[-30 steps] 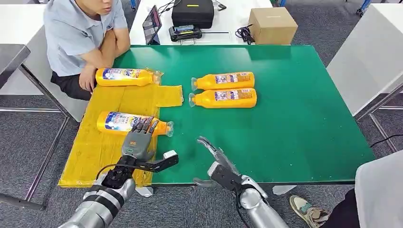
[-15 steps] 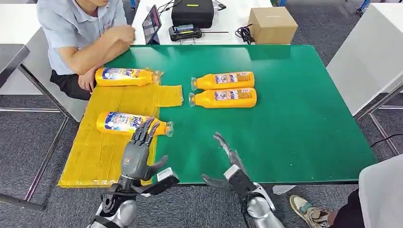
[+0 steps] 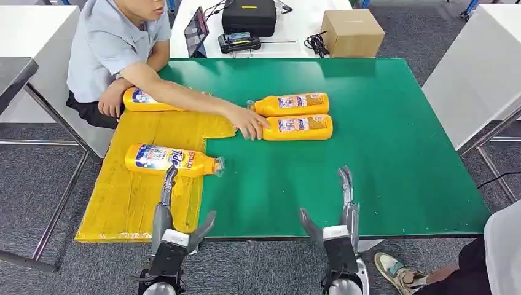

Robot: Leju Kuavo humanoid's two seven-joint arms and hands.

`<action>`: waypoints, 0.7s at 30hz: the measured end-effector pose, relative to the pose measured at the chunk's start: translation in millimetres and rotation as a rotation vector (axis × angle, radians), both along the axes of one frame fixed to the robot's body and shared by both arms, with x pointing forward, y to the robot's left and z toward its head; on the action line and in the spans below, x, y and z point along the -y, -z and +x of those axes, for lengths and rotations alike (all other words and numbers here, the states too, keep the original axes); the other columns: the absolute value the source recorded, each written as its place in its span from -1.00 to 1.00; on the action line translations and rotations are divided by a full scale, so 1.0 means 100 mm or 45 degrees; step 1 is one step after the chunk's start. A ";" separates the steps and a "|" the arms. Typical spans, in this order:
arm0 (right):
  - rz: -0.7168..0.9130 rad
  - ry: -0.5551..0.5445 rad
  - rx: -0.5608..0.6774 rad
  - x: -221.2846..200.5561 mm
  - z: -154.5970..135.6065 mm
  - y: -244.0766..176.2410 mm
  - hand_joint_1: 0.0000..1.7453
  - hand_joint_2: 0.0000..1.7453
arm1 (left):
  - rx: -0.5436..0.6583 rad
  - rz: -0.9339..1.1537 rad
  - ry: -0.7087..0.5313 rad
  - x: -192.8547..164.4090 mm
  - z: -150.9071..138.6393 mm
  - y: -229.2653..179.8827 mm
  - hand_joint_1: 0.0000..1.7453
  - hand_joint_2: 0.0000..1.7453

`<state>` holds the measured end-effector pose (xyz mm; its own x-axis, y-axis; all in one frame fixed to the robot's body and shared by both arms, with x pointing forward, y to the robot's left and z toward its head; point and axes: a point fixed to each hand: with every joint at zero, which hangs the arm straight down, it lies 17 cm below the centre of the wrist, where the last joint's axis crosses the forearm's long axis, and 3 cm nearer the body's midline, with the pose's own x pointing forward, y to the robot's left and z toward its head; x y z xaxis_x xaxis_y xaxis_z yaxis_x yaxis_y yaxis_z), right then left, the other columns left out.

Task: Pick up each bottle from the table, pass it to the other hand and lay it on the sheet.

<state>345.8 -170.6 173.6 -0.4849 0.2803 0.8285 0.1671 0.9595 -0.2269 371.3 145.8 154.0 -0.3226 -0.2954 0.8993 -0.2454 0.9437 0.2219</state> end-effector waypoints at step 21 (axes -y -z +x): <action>-0.755 0.275 0.338 0.12 -0.33 -0.27 -1.00 -1.00 | -0.101 -0.324 0.202 0.23 -0.16 0.09 -1.00 1.00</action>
<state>312.5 -182.7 200.2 -0.5326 0.7633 0.3657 0.4633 0.6245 -0.6288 355.0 122.9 144.7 -0.2727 -0.0092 0.9621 -0.0819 0.9966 -0.0137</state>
